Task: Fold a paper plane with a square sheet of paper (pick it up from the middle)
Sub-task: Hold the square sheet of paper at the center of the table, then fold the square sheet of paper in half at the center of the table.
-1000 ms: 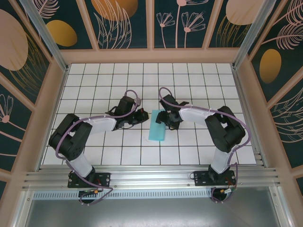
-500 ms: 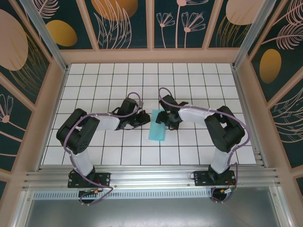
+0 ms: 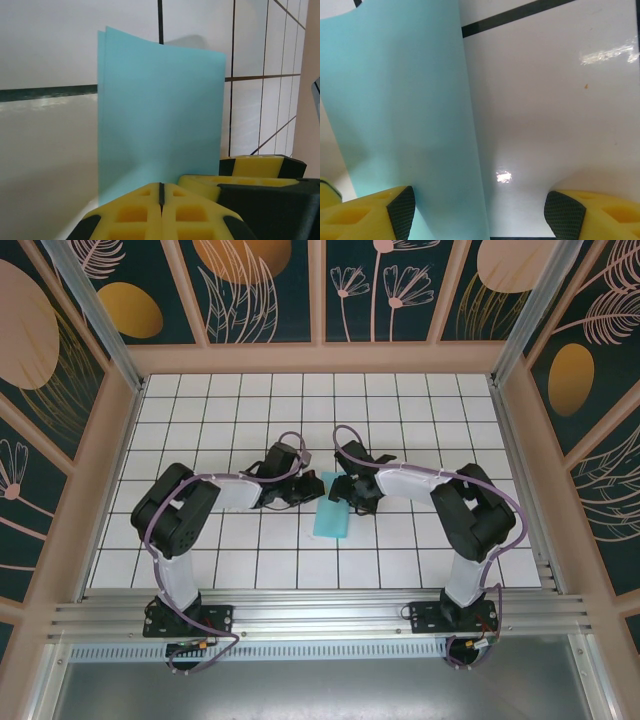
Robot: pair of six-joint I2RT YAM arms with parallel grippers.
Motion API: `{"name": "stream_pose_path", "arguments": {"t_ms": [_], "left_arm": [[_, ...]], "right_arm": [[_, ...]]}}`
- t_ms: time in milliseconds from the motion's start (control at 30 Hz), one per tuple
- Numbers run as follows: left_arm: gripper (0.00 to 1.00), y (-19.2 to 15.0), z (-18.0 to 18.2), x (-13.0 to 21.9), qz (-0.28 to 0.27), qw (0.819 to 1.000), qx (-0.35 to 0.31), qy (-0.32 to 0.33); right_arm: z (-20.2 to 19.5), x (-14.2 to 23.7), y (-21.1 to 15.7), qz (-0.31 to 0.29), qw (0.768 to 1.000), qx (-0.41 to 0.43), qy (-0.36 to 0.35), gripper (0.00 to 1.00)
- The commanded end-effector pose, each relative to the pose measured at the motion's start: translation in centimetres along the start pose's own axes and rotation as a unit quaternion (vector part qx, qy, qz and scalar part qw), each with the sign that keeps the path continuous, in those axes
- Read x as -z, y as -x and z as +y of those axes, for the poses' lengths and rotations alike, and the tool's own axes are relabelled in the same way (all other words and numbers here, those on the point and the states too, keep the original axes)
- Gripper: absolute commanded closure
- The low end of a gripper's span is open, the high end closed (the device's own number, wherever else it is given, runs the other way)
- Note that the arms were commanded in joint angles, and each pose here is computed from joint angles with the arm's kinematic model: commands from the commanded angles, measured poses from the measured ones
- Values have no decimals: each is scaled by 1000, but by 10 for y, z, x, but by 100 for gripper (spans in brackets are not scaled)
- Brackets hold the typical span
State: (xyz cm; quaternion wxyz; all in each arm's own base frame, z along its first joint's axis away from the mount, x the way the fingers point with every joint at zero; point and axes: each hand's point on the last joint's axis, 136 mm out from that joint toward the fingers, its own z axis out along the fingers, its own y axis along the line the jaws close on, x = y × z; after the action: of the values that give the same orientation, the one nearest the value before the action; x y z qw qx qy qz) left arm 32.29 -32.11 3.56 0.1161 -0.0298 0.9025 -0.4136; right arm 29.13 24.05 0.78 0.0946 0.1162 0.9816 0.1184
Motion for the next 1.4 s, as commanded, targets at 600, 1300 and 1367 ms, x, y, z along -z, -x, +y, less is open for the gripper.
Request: {"name": "stream_pose_path", "arguments": {"t_ms": [600, 1300, 1367], "left_arm": [[100, -21, 49, -11, 35, 993, 12, 110], [100, -26, 66, -12, 37, 990, 9, 138], [100, -26, 67, -11, 35, 989, 11, 140]], "right_arm": [[-21, -42, -23, 39, 999, 2, -35, 21], [57, 52, 2, -22, 969, 31, 244, 80], [54, 44, -4, -13, 967, 26, 252, 80]]}}
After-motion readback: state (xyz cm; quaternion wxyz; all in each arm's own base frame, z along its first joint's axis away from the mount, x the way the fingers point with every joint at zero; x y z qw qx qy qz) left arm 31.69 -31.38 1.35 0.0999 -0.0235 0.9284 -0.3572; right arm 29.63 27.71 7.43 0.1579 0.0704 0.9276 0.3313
